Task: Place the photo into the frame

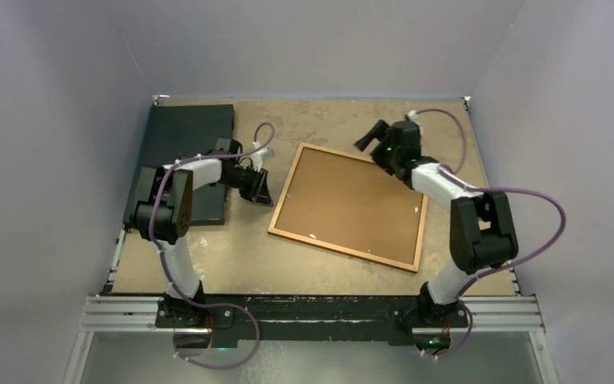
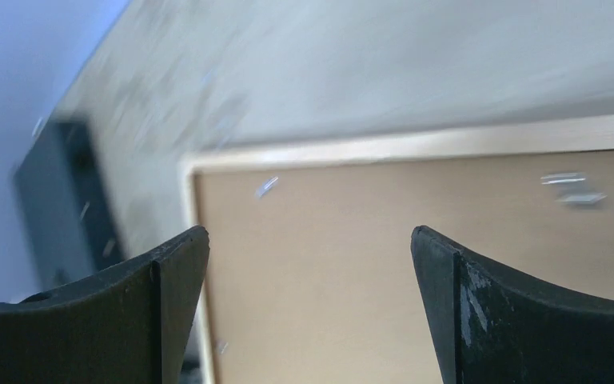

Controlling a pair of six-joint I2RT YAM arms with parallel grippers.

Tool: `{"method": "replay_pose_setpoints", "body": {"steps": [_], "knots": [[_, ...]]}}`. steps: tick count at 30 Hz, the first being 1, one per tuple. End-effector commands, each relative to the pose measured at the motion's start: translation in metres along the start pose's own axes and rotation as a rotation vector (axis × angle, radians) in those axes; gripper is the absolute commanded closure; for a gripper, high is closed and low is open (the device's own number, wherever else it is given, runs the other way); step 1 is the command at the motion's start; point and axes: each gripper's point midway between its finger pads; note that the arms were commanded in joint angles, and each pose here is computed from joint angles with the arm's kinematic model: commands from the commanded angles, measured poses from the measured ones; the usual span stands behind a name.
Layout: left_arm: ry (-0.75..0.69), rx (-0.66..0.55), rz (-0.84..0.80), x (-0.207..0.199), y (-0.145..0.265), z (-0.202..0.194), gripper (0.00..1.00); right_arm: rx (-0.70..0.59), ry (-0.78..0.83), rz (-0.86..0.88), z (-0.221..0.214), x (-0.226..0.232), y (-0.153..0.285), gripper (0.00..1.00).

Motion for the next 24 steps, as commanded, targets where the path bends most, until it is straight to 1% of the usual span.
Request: {"method": "replay_pose_setpoints", "body": {"steps": [1,4,7,10,13,15,17,22,24], "knots": [[-0.137,0.007,0.052,0.001,0.01,0.008,0.78,-0.351,-0.038,-0.323,0.089,-0.071,0.053,0.01],[-0.164,0.026,0.061,0.001,0.007,0.007,0.78,-0.479,-0.114,-0.435,0.126,-0.114,0.085,0.01],[-0.191,0.044,0.06,-0.002,0.003,0.006,0.78,-0.596,-0.209,-0.504,0.151,-0.154,0.112,0.01],[-0.221,0.061,0.057,-0.008,0.0,0.006,0.78,-0.638,-0.268,-0.51,0.161,-0.177,0.117,0.01],[-0.247,0.075,0.059,-0.012,-0.001,0.007,0.79,-0.595,-0.279,-0.545,0.159,-0.19,0.1,0.01],[-0.261,0.087,0.059,-0.014,-0.001,0.006,0.79,-0.513,-0.289,-0.544,0.152,-0.194,0.078,0.01],[-0.27,0.102,0.059,-0.015,-0.001,0.002,0.79,-0.465,-0.297,-0.507,0.151,-0.193,0.056,0.01],[-0.316,0.16,0.057,-0.017,-0.006,-0.013,0.8,-0.34,-0.277,-0.401,0.139,-0.17,0.014,0.01],[-0.346,0.189,0.047,-0.02,-0.012,-0.018,0.81,-0.305,-0.258,-0.357,0.135,-0.153,0.0,0.01]]}}
Point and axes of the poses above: each gripper's point midway between its finger pads, its own y axis back along the fingers, its own x axis along the line the jaws close on, z = x × y, and after that the axes turned 15 degrees about -y, right-handed
